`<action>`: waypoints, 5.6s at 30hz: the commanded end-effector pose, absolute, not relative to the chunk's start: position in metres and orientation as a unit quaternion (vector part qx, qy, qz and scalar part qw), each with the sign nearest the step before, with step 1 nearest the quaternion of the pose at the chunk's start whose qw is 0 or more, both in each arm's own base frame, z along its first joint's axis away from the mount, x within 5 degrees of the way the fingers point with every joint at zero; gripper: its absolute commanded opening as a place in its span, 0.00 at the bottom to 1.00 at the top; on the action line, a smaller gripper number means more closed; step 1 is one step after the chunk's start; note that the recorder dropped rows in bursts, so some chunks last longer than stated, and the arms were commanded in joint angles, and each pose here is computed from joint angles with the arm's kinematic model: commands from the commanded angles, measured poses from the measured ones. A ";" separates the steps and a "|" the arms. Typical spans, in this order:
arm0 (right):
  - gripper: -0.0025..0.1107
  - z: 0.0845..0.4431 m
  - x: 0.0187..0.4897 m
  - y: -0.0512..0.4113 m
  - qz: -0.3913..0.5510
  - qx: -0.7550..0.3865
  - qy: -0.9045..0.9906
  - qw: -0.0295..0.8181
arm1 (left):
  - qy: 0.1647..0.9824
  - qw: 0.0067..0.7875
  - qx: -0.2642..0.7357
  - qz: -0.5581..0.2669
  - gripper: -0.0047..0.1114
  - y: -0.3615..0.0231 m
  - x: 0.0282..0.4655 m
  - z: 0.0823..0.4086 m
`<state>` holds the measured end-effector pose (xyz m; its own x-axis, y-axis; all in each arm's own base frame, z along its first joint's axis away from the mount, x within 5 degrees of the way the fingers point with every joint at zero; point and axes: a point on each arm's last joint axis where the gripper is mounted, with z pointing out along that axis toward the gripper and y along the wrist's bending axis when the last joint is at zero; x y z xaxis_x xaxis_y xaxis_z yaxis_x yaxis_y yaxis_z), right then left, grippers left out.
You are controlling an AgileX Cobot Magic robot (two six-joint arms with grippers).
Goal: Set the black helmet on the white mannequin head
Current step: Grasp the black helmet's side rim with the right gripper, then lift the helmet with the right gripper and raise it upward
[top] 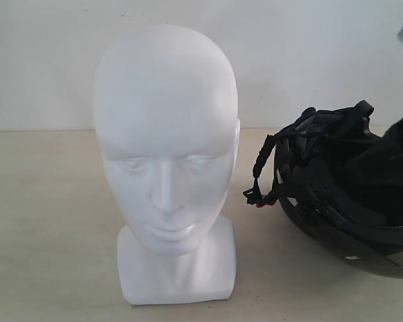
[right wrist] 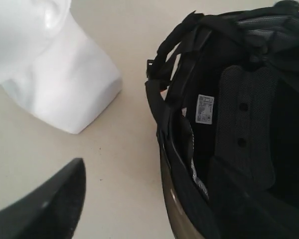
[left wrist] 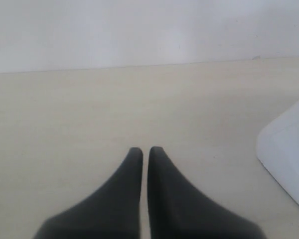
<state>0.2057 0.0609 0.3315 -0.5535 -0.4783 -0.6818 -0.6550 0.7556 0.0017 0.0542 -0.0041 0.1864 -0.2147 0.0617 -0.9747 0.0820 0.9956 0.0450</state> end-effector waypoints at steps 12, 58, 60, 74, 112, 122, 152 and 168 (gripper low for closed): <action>0.67 0.253 0.272 0.077 0.116 -0.348 0.895 0.252 | 0.779 0.625 0.049 -0.007 0.08 -0.004 0.054 0.185; 0.15 0.185 0.309 0.089 0.100 -0.340 0.908 0.223 | 0.779 0.625 0.049 -0.007 0.08 -0.004 0.054 0.185; 0.03 0.185 0.309 0.090 0.103 -0.329 0.912 0.223 | 0.779 0.625 0.049 -0.007 0.08 -0.004 0.054 0.185; 0.02 0.190 0.311 0.097 0.180 -0.186 0.938 0.230 | 0.779 0.625 0.049 -0.007 0.08 -0.004 0.054 0.185; 0.02 0.307 0.272 0.096 0.456 -0.010 0.840 0.295 | 0.779 0.625 0.049 -0.007 0.08 -0.004 0.054 0.185; 0.02 0.348 0.252 0.042 0.484 0.026 0.795 0.363 | 0.779 0.625 0.049 -0.007 0.08 -0.004 0.054 0.185; 0.02 0.404 0.219 0.028 0.524 0.124 0.698 0.473 | 0.779 0.625 0.049 -0.007 0.08 -0.004 0.054 0.185; 0.02 0.423 0.176 0.041 0.441 0.241 0.682 0.531 | 0.779 0.625 0.049 -0.007 0.08 -0.004 0.054 0.185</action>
